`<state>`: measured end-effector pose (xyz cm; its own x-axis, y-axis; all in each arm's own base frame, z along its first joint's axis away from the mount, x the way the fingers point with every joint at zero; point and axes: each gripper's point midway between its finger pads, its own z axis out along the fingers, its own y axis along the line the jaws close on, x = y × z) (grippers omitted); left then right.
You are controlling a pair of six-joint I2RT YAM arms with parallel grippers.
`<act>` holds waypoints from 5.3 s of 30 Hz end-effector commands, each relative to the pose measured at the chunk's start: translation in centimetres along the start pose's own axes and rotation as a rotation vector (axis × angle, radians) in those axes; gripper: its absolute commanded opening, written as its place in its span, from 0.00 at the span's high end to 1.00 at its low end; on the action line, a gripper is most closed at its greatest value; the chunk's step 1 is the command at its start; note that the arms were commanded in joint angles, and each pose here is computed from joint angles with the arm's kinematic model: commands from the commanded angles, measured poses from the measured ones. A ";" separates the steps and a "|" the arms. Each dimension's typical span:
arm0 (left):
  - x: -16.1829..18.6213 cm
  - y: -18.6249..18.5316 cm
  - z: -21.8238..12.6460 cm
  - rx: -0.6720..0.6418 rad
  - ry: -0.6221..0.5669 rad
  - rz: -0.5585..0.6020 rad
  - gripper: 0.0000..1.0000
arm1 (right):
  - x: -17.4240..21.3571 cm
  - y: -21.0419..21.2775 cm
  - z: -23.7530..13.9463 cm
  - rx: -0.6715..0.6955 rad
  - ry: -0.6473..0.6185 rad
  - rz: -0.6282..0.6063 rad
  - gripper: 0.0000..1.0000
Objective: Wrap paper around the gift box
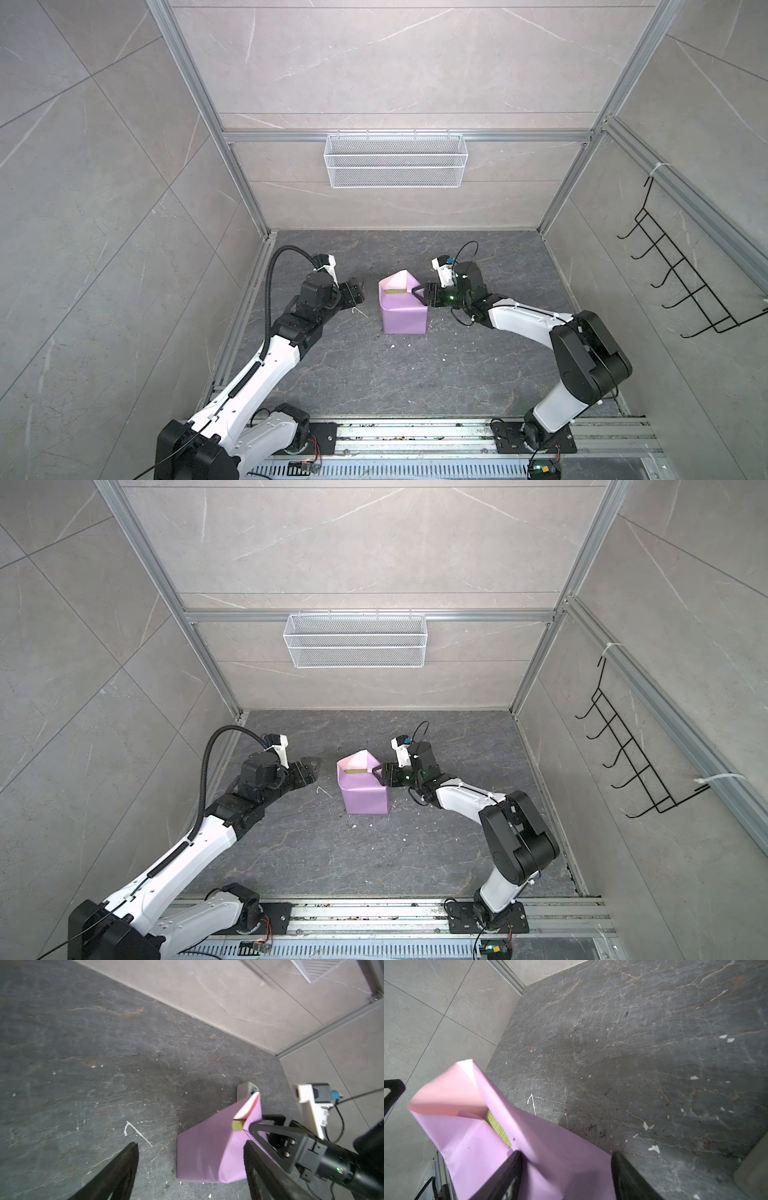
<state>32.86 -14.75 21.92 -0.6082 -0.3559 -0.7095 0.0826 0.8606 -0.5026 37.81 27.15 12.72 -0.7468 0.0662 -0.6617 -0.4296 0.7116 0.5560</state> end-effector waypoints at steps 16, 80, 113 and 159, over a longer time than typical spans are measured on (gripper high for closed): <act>4.6 -2.4 5.2 0.082 0.201 0.011 0.24 | 3.8 -2.0 0.2 0.078 0.104 0.028 0.32; 6.2 -3.5 9.8 0.283 0.254 0.323 0.16 | 2.6 -1.0 0.0 0.048 0.111 -0.068 0.31; 5.3 -3.2 10.2 0.355 0.264 0.391 0.16 | -0.4 2.0 2.6 -0.233 0.182 -0.337 0.76; 5.2 -3.3 10.3 0.365 0.266 0.370 0.19 | -1.5 -0.4 0.1 -0.199 0.144 -0.162 0.44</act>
<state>36.80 -22.88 13.60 -0.6838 0.0946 -0.7235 0.5439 0.7270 -0.4191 38.90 26.67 14.73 -0.7009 -0.1486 -0.6976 -0.6482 0.5408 0.5361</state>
